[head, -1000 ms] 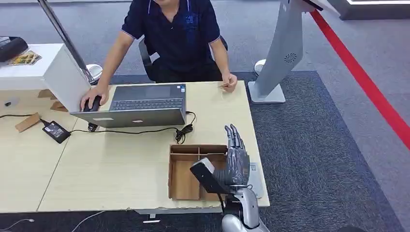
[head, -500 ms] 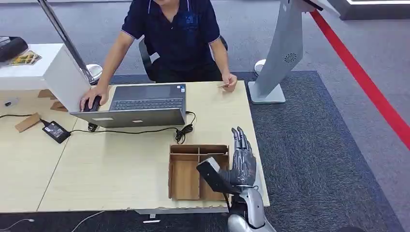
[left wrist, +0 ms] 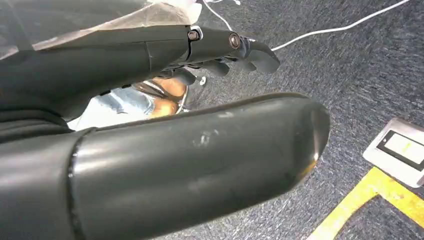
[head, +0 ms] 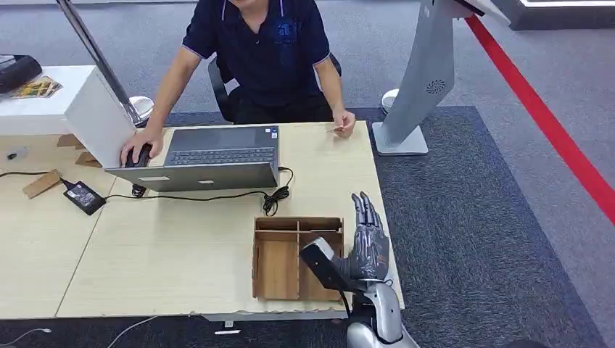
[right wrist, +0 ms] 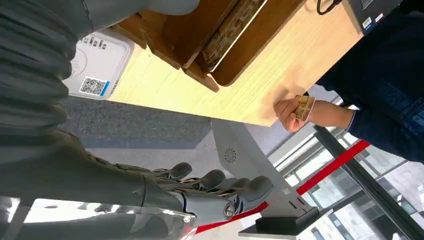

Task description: Pass the card to the sensor for recognition and then transmit it.

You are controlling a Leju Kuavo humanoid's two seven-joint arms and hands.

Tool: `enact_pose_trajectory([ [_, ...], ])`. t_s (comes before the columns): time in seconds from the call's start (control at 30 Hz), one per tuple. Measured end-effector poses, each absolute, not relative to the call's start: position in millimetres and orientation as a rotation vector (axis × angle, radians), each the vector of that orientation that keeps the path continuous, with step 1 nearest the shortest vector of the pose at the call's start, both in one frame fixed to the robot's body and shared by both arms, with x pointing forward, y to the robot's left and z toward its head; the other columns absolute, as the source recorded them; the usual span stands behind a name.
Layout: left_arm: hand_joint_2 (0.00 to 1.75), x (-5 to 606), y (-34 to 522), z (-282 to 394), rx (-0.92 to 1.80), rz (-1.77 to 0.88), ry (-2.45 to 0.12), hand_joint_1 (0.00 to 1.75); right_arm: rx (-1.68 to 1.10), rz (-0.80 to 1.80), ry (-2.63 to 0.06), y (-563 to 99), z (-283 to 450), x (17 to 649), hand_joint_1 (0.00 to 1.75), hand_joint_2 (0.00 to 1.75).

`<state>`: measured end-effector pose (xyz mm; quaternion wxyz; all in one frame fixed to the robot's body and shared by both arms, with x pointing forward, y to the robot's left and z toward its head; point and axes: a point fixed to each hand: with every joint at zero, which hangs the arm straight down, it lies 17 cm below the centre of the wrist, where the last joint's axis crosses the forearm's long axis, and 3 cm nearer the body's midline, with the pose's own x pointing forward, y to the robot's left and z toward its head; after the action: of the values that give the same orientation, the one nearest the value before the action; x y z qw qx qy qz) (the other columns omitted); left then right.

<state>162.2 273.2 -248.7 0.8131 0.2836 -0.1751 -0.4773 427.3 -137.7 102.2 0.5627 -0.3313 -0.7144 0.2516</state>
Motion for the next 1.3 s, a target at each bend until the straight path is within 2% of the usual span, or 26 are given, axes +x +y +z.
enact_pose_trajectory([
  [1.3, 0.00, 163.1, 272.7, -248.4, 0.608, -1.029, -0.378, 0.00, -0.750, 0.582, -1.731, -125.6, 111.4, 427.6, 0.00, 1.75],
])
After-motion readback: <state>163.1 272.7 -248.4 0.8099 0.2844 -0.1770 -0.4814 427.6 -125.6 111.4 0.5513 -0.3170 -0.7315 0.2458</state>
